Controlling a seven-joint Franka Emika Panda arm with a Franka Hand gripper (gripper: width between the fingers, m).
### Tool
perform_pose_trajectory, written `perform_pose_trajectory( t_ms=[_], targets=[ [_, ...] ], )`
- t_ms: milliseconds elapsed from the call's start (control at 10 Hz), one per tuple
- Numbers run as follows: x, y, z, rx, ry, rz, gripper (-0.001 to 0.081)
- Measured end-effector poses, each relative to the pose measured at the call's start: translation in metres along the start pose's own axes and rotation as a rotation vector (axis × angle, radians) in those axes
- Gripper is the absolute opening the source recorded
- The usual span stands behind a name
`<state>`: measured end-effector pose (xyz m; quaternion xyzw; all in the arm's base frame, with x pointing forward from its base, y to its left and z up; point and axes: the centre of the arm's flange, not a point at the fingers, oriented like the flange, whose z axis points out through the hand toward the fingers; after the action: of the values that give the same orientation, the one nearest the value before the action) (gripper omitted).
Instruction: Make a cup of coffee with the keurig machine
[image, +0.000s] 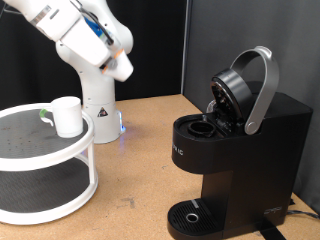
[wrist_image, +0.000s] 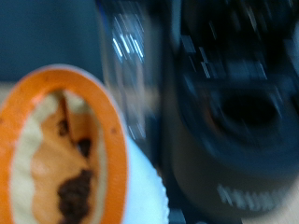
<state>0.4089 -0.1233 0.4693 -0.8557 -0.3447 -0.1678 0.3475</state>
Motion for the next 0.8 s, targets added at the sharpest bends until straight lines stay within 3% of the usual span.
perform_pose_trajectory(
  t_ms=[100, 300, 500, 800],
  targets=[
    [0.002, -0.003, -0.008, 0.067, 0.082, 0.003, 0.0084],
    [0.017, -0.008, -0.021, 0.096, 0.185, -0.004, 0.0084],
    [0.038, -0.012, -0.026, 0.088, 0.18, -0.04, 0.0084],
    [0.071, -0.004, -0.004, 0.058, 0.115, -0.06, 0.0084]
  ],
)
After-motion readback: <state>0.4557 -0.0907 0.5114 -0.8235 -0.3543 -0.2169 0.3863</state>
